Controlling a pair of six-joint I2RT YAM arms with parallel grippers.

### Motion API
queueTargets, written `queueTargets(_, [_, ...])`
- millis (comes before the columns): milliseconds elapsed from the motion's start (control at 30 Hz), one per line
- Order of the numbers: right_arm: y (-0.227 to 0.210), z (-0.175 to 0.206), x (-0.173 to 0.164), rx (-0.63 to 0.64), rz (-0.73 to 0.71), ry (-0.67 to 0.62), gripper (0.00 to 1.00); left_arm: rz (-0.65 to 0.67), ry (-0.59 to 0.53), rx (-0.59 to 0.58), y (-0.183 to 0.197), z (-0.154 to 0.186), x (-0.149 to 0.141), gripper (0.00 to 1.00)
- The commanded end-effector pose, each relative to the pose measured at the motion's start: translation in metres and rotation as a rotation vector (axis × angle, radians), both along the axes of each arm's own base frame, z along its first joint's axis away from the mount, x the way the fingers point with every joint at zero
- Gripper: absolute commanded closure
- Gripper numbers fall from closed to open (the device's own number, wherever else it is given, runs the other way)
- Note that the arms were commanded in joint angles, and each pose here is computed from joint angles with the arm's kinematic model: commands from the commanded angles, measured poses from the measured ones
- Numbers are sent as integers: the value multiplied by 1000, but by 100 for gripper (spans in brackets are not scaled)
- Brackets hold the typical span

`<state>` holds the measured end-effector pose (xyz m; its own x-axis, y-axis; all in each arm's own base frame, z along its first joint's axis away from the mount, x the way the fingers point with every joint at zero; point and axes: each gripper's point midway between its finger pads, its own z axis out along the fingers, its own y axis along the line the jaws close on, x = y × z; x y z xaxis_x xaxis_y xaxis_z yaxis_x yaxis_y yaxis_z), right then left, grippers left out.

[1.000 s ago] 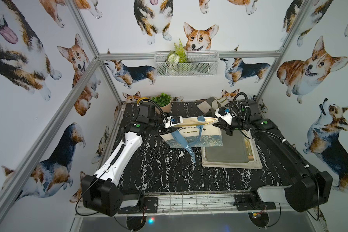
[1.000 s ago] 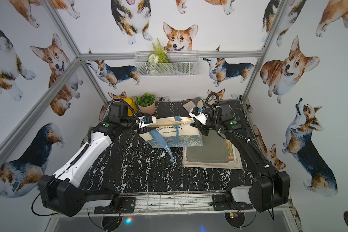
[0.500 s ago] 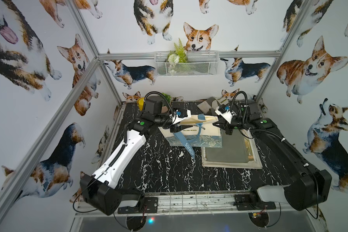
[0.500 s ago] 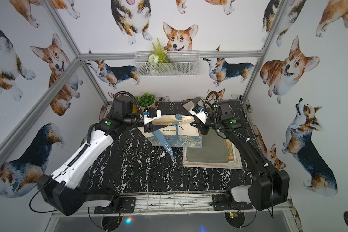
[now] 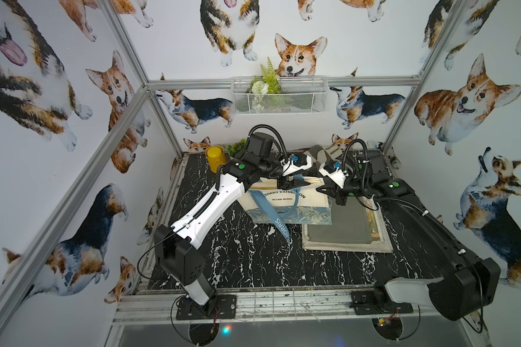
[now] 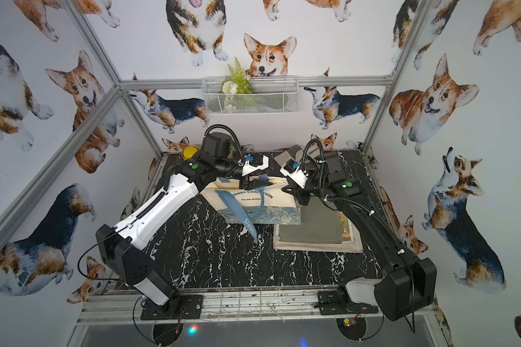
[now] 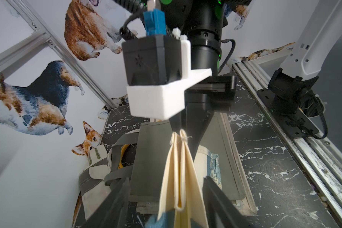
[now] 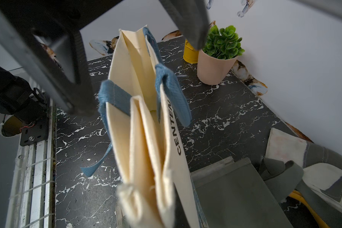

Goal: Put away the canvas bag
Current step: Press the canvas bag.

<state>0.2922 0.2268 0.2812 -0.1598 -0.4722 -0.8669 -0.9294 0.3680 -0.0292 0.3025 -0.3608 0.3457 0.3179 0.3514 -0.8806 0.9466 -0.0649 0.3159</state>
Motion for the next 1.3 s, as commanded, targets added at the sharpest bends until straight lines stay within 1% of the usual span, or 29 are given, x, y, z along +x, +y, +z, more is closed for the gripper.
queueTargets(0, [2, 11, 0, 4, 10, -54, 100, -20, 80, 34, 0, -10, -6, 38])
queueTargets(200, [1, 11, 2, -2, -7, -54, 100, -48, 161, 36, -1, -14, -15, 40])
queueTargets(300, [1, 11, 3, 0, -11, -46, 100, -57, 202, 29, -1, -7, -19, 40])
queueTargets(467, [2, 8, 3, -1, -9, -34, 100, -95, 294, 11, 1, 2, -32, 38])
queueTargets(567, [3, 8, 4, 6, -6, -33, 100, -81, 328, 40, 2, -2, -31, 35])
queueTargets(633, [4, 10, 4, 13, -2, -35, 100, -53, 295, 71, 3, -11, -27, 36])
queueTargets(700, [5, 12, 3, 22, 7, -32, 100, -10, 224, 116, 1, -21, -20, 35])
queueTargets(767, [6, 12, 2, 27, 10, -28, 100, 24, 147, 146, -3, -27, -16, 32])
queueTargets(833, [7, 12, 2, 29, 12, -24, 100, 32, 86, 157, -6, -30, -16, 30])
queueTargets(933, [6, 11, 0, 29, 13, -14, 100, 87, 17, 169, -11, -33, -8, 29])
queueTargets(1067, [6, 6, -3, 23, 19, -3, 100, 152, -64, 140, -15, -29, 2, 27])
queueTargets(1133, [6, 5, -6, 21, 25, -6, 100, 175, -123, 92, -12, -13, 1, 26])
queueTargets(1200, [6, 4, -8, 18, 31, -14, 100, 189, -152, 72, -10, -10, 2, 26])
queueTargets(1267, [6, 2, -8, 12, 34, -28, 100, 184, -150, 87, -10, -14, 2, 25])
